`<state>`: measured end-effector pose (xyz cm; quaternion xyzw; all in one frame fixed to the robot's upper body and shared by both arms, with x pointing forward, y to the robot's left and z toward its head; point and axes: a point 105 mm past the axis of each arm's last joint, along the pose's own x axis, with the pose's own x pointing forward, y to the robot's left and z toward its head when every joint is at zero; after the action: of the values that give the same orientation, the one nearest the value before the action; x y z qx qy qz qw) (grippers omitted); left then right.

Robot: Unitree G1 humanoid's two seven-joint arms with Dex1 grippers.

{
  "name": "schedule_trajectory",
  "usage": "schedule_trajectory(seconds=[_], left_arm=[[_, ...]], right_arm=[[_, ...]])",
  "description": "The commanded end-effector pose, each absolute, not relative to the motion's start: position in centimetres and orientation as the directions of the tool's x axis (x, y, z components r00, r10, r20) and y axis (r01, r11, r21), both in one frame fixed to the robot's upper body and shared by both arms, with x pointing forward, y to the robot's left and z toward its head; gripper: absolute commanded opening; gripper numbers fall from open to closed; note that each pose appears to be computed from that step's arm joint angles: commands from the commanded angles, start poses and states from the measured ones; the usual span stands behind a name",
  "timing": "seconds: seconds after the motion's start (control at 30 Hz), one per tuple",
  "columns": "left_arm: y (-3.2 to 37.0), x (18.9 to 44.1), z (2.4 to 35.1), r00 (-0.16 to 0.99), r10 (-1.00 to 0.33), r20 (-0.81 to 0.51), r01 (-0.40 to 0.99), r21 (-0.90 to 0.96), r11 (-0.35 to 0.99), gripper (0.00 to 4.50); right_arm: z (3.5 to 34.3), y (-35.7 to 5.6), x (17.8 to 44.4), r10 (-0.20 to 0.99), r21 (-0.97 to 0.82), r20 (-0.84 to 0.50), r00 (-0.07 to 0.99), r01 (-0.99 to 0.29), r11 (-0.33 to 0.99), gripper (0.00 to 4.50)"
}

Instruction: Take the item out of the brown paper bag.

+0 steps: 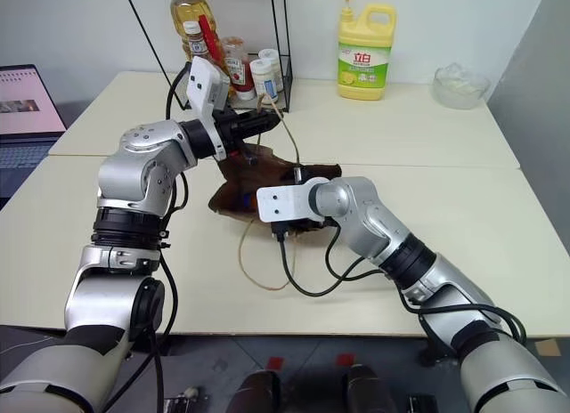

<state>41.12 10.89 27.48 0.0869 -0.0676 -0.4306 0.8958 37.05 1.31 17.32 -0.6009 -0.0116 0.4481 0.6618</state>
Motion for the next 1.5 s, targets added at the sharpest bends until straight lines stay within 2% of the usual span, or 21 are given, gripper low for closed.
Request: schedule_trajectory(seconds=[0.03, 0.3, 0.57, 0.8, 0.87, 0.97, 1.0, 1.27, 1.5], left_arm=[[10.5, 40.6, 29.4, 0.601, -0.792, 0.109, 0.754, 0.252, 0.606, 0.00], [10.1, 40.5, 29.2, 0.595, -0.796, 0.112, 0.757, 0.253, 0.602, 0.00], [10.3, 40.5, 29.1, 0.601, -0.791, 0.110, 0.753, 0.254, 0.607, 0.00], [10.2, 40.4, 29.0, 0.603, -0.790, 0.109, 0.752, 0.254, 0.609, 0.00], [10.3, 40.4, 29.0, 0.604, -0.790, 0.109, 0.751, 0.254, 0.609, 0.00], [10.3, 40.4, 29.0, 0.605, -0.789, 0.110, 0.750, 0.254, 0.611, 0.00], [10.3, 40.4, 29.1, 0.605, -0.788, 0.111, 0.750, 0.254, 0.611, 0.00], [10.3, 40.5, 29.1, 0.606, -0.788, 0.112, 0.748, 0.256, 0.612, 0.00], [10.6, 40.6, 28.4, 0.614, -0.783, 0.097, 0.742, 0.268, 0.615, 0.00]], right_arm=[[17.7, 1.5, 37.0, 0.600, -0.799, -0.552, 0.578, -0.572, -0.184, 4.46], [17.3, 1.2, 40.4, 0.510, -0.824, -0.556, 0.656, -0.514, -0.238, 4.46], [15.1, 0.4, 41.6, 0.460, -0.785, -0.616, 0.639, -0.545, -0.294, 4.46], [14.4, -0.1, 43.0, 0.440, -0.808, -0.588, 0.679, -0.521, -0.277, 4.46], [14.6, -0.1, 43.3, 0.448, -0.820, -0.571, 0.689, -0.508, -0.264, 4.08], [14.7, -0.1, 43.3, 0.456, -0.822, -0.567, 0.686, -0.506, -0.260, 3.24], [14.8, -0.1, 43.3, 0.459, -0.822, -0.567, 0.684, -0.506, -0.262, 3.16], [15.7, 0.1, 43.0, 0.494, -0.834, -0.547, 0.676, -0.488, -0.257, 3.16], [18.3, 0.4, 40.1, 0.629, -0.860, -0.479, 0.612, -0.470, -0.198, 3.16]])
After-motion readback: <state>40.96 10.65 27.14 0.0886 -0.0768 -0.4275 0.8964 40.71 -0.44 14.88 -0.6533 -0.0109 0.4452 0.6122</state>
